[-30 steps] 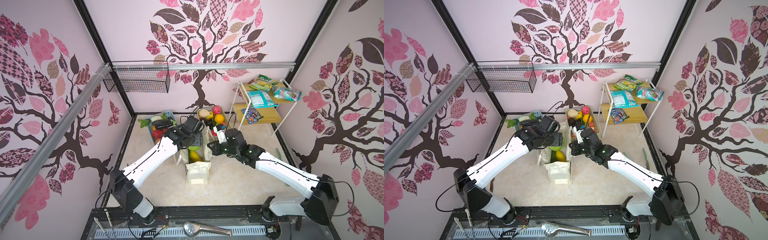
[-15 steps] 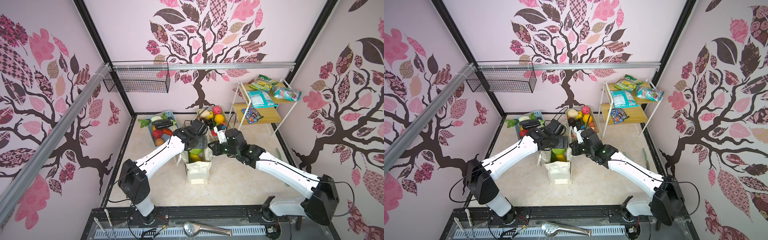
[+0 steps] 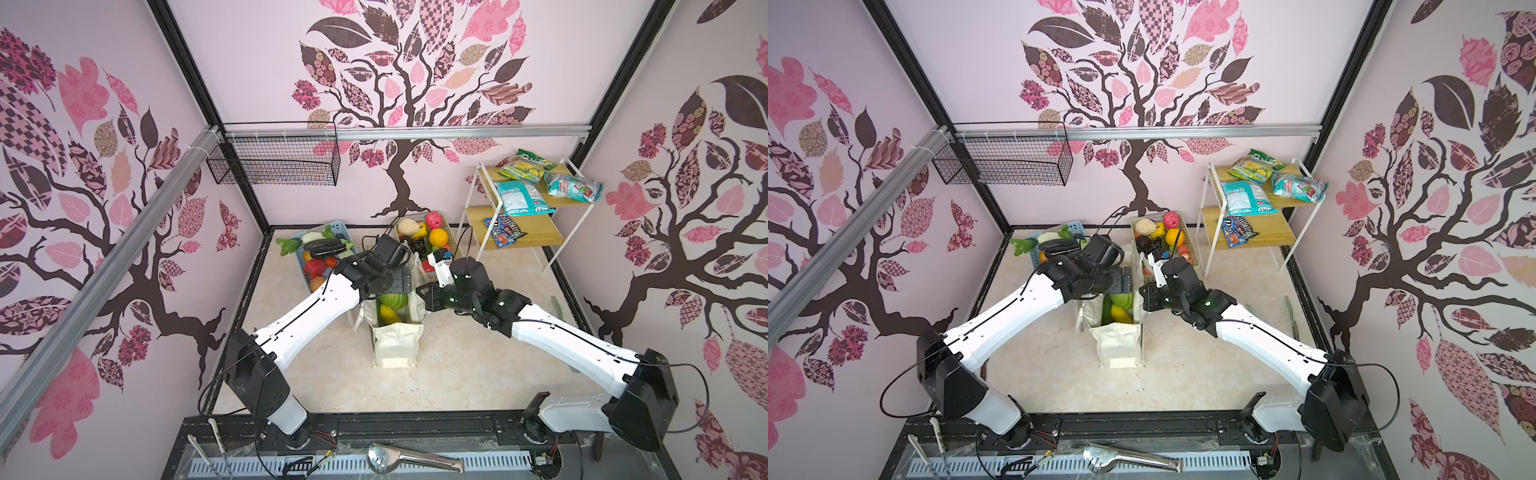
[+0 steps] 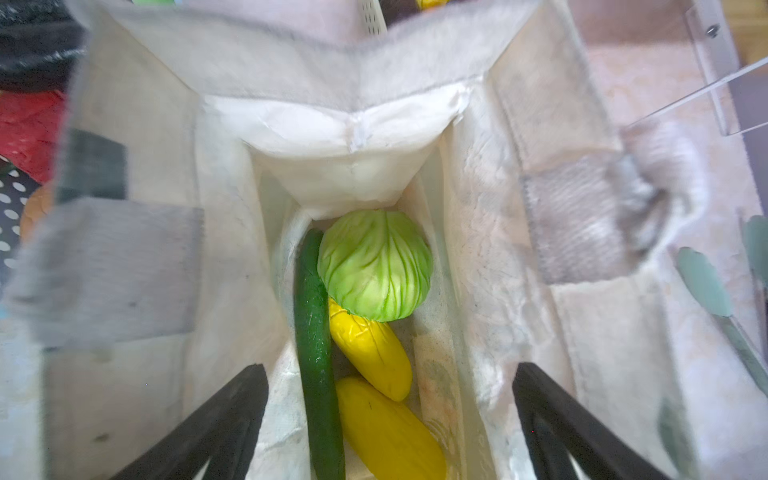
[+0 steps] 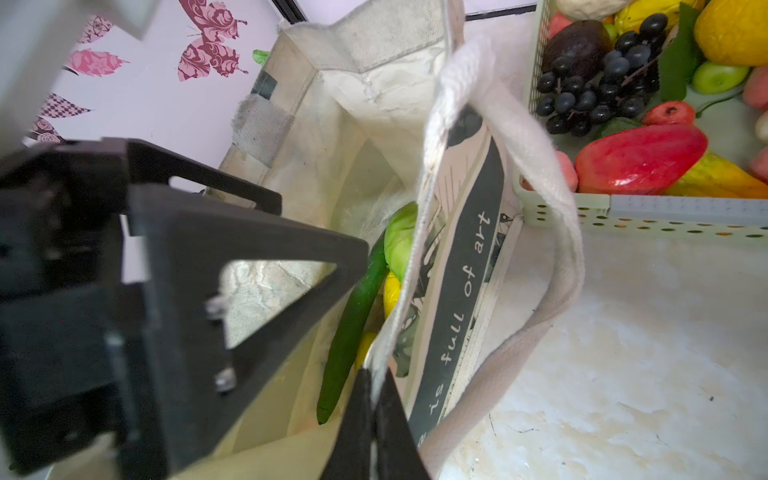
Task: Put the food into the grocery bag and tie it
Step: 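Open left gripper to drop the cabbage into the bag while right holds rim, then move left gripper back over the blue basket toward the red chili pepper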
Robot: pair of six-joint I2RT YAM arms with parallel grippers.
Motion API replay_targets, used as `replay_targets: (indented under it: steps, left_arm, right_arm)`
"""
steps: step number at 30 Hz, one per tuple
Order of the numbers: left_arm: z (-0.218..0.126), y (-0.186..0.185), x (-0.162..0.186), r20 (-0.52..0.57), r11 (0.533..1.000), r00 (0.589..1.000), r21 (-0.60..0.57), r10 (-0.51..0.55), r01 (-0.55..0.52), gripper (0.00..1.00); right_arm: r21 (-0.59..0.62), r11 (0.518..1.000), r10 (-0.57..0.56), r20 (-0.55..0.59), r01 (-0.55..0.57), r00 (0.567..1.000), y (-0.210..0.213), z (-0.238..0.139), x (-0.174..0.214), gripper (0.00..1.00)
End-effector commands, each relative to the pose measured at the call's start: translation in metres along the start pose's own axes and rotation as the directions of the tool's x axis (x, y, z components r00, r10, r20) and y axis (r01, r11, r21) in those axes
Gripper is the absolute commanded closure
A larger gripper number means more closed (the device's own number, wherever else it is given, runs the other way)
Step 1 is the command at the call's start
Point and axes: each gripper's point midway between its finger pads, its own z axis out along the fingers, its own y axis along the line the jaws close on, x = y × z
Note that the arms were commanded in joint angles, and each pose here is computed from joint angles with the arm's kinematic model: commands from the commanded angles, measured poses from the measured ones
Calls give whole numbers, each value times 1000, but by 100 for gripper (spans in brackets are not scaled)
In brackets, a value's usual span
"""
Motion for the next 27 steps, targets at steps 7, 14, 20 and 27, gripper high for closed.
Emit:
replay_targets:
  steps: [7, 14, 20, 27]
  left_arm:
    - [-72, 26, -70, 203, 997, 977, 53, -65, 56, 12]
    - [-59, 75, -74, 188, 992, 975, -18, -122, 127, 19]
    - [-40, 126, -81, 185, 970, 957, -54, -224, 238, 23]
    - [9, 188, -79, 160, 926, 930, -135, -331, 352, 30]
  right_arm:
    - [34, 999, -21, 28, 20, 999, -4, -16, -5, 100]
    - [28, 999, -25, 20, 25, 999, -3, -18, -5, 100]
    - [13, 1000, -28, 15, 28, 999, 2, -19, -8, 100]
    - [3, 999, -42, -9, 42, 999, 5, -18, -8, 100]
